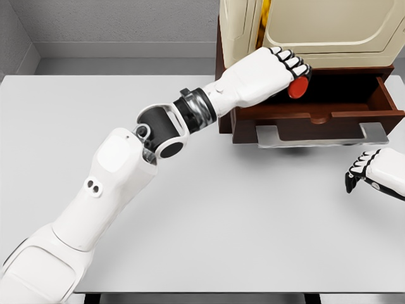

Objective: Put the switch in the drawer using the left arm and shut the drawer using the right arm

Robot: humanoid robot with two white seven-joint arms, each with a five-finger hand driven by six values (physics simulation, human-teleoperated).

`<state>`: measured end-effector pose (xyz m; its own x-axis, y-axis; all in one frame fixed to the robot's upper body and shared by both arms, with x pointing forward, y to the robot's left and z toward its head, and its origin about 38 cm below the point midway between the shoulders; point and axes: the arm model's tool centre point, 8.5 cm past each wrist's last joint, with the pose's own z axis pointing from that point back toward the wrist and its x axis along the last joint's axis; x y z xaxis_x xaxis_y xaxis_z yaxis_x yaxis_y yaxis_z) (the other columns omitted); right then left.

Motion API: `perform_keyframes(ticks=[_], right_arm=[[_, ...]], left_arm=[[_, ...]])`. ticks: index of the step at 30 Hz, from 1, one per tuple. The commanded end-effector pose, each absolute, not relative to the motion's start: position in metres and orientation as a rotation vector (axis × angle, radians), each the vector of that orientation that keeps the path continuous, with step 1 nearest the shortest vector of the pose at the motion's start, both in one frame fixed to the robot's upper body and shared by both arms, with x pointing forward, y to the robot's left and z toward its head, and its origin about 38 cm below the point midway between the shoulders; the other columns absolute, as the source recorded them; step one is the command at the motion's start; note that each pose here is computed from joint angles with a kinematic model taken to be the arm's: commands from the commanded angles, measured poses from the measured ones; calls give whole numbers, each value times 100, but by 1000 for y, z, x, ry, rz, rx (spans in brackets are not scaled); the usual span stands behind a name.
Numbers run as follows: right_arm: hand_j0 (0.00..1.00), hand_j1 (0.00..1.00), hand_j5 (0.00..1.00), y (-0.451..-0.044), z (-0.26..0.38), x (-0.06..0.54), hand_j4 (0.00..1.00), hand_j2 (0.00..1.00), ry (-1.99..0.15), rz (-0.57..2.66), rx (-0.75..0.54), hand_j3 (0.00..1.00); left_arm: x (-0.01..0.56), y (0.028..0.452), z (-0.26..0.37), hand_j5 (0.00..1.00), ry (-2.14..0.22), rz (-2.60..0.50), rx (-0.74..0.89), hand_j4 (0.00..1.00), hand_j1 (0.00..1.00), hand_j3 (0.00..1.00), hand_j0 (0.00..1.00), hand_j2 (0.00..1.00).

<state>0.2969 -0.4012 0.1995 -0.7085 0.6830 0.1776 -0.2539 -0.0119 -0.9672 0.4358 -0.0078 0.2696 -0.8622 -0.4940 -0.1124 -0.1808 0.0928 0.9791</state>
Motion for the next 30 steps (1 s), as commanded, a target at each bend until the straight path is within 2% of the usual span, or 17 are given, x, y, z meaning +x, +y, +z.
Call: perform_keyframes(ticks=[1, 5, 9, 14, 17, 20, 22, 30], right_arm=[[26, 26, 26, -402, 200, 297, 26, 26, -1603, 1790, -453, 26], [26, 26, 26, -402, 200, 297, 26, 26, -1603, 1790, -453, 26], [26, 26, 26, -402, 200, 297, 26, 26, -1603, 1790, -453, 26], [26, 26, 26, -402, 201, 298, 26, 26, -1603, 1790, -456, 26], [26, 26, 26, -401, 204, 300, 26, 26, -1610, 1794, -464, 26], [26, 26, 26, -401, 204, 300, 26, 26, -1610, 1794, -464, 26], [26, 26, 26, -401, 204, 300, 26, 26, -1611, 1793, -464, 26], [26, 26, 26, -403, 202, 299, 26, 26, -1603, 1791, -464, 26]], left_arm=[[438, -7, 267, 28, -2116, -1840, 671, 28, 28, 28, 28, 28], [439, -12, 269, 30, -2121, -1837, 660, 30, 30, 30, 30, 30], [439, -13, 270, 48, -2123, -1835, 660, 48, 48, 48, 48, 48], [440, -12, 271, 56, -2122, -1831, 666, 56, 56, 56, 56, 56], [440, -12, 271, 57, -2121, -1832, 667, 57, 57, 57, 57, 57], [443, -10, 271, 69, -2090, -1792, 692, 69, 69, 69, 69, 69], [443, -10, 271, 70, -2092, -1791, 692, 70, 70, 70, 70, 70], [441, -12, 272, 82, -2096, -1792, 692, 82, 82, 82, 82, 82]])
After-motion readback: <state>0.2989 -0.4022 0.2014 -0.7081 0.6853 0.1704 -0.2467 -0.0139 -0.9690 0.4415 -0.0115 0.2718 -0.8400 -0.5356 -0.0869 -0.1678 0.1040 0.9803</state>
